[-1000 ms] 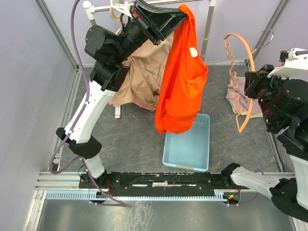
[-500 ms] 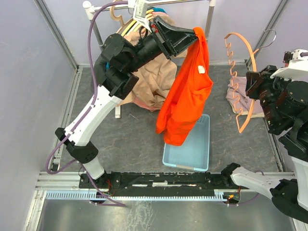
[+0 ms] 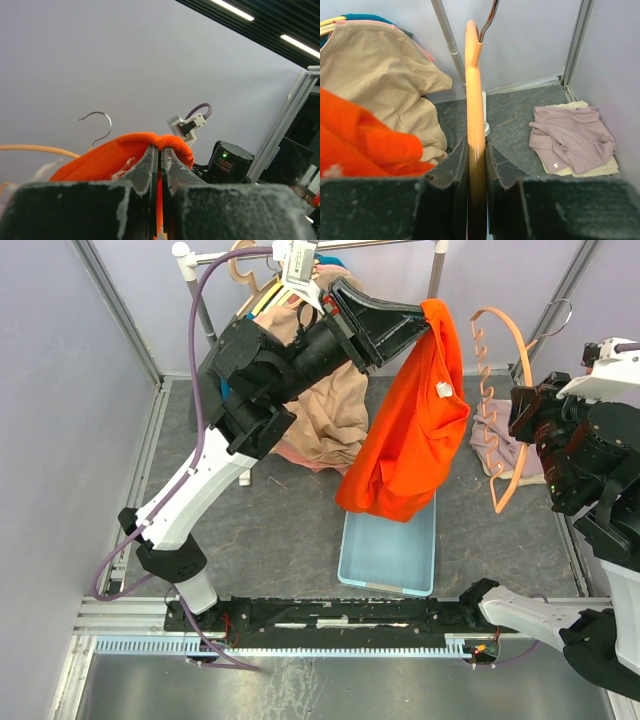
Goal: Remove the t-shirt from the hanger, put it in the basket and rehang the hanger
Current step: Place the T-shirt in the bin.
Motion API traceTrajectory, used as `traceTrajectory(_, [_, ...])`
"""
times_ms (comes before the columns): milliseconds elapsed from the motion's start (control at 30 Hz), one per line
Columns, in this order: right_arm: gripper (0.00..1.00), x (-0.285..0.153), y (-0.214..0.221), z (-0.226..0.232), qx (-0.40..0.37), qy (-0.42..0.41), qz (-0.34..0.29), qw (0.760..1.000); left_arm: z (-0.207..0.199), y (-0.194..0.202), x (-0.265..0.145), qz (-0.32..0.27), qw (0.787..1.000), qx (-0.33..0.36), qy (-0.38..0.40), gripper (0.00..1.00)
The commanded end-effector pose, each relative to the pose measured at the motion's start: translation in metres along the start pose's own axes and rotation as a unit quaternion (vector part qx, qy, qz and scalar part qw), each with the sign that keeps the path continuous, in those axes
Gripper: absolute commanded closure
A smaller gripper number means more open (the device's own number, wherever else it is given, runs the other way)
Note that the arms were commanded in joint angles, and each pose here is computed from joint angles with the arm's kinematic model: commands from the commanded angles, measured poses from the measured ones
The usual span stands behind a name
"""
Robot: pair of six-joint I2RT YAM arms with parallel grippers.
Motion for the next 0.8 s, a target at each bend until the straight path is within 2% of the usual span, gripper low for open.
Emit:
traceTrajectory(0, [0.99, -0.006, -0.021, -0.005, 0.023, 0.012, -0.043, 0.999, -0.026, -0.026, 0.001, -0.044, 0.998, 0.026, 0.021, 0.97])
traceTrajectory(233, [0.99, -0.01, -0.021, -0.009, 0.025, 0.014, -0.044, 0.999, -0.031, -0.016, -0.004, -0.027, 0.999, 0.018, 0.007, 0.97])
traceTrajectory(500, [0.99, -0.01, -0.017, -0.008, 0.023, 0.008, -0.037, 0.999, -0.005, 0.043, -0.032, 0.036, 0.998, -0.011, -0.041, 0.97])
traceTrajectory(767, [0.99, -0.009, -0.017, -0.009, 0.014, 0.014, -0.037, 0.999, 0.02, 0.085, -0.066, 0.1, 0.99, -0.004, -0.102, 0.97])
Point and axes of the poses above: each gripper's point midway between its finger pads, its own x axis out along the fingers, its own z axis along the line the jaws close on, y = z × x, the point moved 8 cm from there along -x, back along the fingers, and after that the axes turned 4 degrees about x, right-handed, at the moved point
